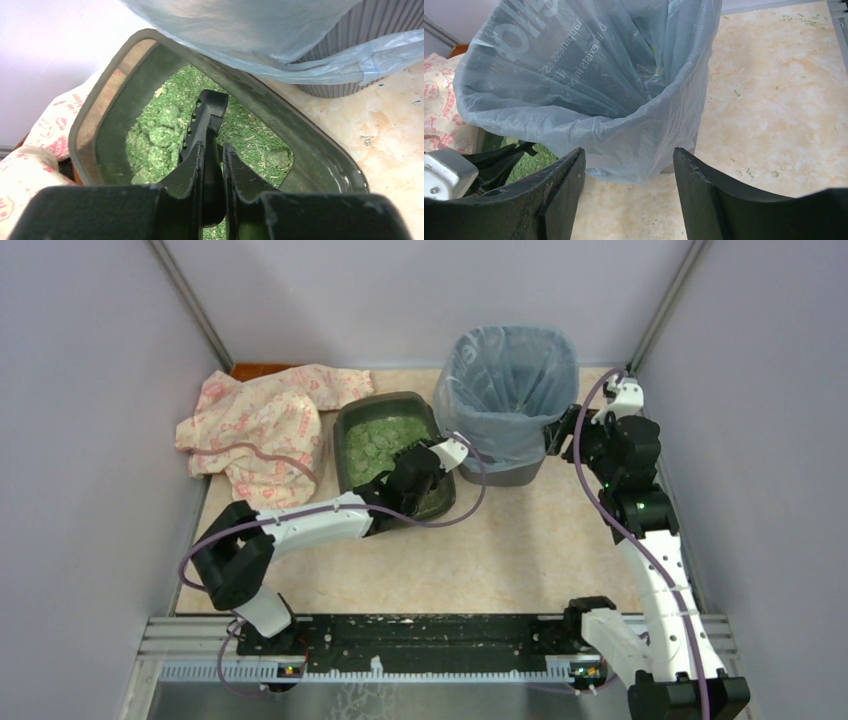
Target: Clean the litter box
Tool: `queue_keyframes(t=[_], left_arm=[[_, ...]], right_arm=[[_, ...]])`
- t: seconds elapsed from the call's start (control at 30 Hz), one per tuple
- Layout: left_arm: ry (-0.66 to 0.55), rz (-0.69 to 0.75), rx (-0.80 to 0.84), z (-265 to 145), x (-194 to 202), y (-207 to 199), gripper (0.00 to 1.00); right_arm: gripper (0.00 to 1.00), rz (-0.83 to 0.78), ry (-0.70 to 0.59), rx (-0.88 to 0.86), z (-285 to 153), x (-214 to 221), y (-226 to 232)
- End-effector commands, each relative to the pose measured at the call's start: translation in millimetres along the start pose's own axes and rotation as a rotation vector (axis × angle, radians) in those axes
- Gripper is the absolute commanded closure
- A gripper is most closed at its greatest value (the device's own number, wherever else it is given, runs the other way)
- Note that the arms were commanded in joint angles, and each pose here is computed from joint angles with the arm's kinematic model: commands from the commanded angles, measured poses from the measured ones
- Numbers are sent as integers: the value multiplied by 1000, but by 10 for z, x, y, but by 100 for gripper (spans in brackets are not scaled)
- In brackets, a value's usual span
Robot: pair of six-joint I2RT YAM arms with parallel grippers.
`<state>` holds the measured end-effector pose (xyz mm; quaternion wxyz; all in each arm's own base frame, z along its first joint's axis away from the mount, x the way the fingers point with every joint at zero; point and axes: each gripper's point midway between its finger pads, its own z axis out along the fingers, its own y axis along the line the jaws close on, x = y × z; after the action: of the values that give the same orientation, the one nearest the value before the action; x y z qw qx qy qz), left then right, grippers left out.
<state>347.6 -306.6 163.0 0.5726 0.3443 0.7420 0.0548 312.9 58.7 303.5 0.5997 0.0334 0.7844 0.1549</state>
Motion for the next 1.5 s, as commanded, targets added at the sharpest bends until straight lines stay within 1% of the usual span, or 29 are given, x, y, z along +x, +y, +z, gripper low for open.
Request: queue_keyframes(t=[0.0,0.13,0.33,0.5,0.6,0.7,0.8,0.87,1.0,1.1,1.13,1.27,1.4,1.47], left_arm=[[-11,-44,-67,-158,-103,230,100],[-23,-52,-133,-248,-143,407,100],[-68,-95,-174,-392,-259,581,100],[-115,-131,-289,-571,-297,870,100],[-139,-166,-290,-680,-330,949,100],[-170,-253,-266,-781,-334,1028,100],[-203,-387,-218,-873,-340,1127,100],[-254,-461,-184,-979,-416,1195,100],[-343,-555,-171,-1214,-617,1363,100],[-370,-587,-152,-1339,-723,1432,100],[-386,-627,-135,-1391,-769,1439,100],[-434,-730,-122,-1599,-844,1550,100],[-472,-796,-89,-1755,-885,1608,100],[-462,-808,-86,-1755,-867,1618,100]], right_arm=[[35,-2,-53,-40,-8,-127,89],[35,5,-52,-47,-3,-117,101],[35,2,-63,-43,-37,-160,103],[35,4,-71,-62,-46,-174,139],[35,8,-78,-73,-59,-201,167],[35,29,-108,-99,-72,-272,226],[35,38,-126,-164,-92,-348,422],[34,22,-140,-201,-121,-397,584],[33,10,-181,-305,-207,-505,919],[32,30,-196,-414,-264,-541,1166],[32,36,-195,-452,-273,-533,1251],[31,37,-146,-580,-232,-343,1626],[31,-41,-111,-611,-178,-134,1956],[30,-79,-85,-614,-110,-16,2078]])
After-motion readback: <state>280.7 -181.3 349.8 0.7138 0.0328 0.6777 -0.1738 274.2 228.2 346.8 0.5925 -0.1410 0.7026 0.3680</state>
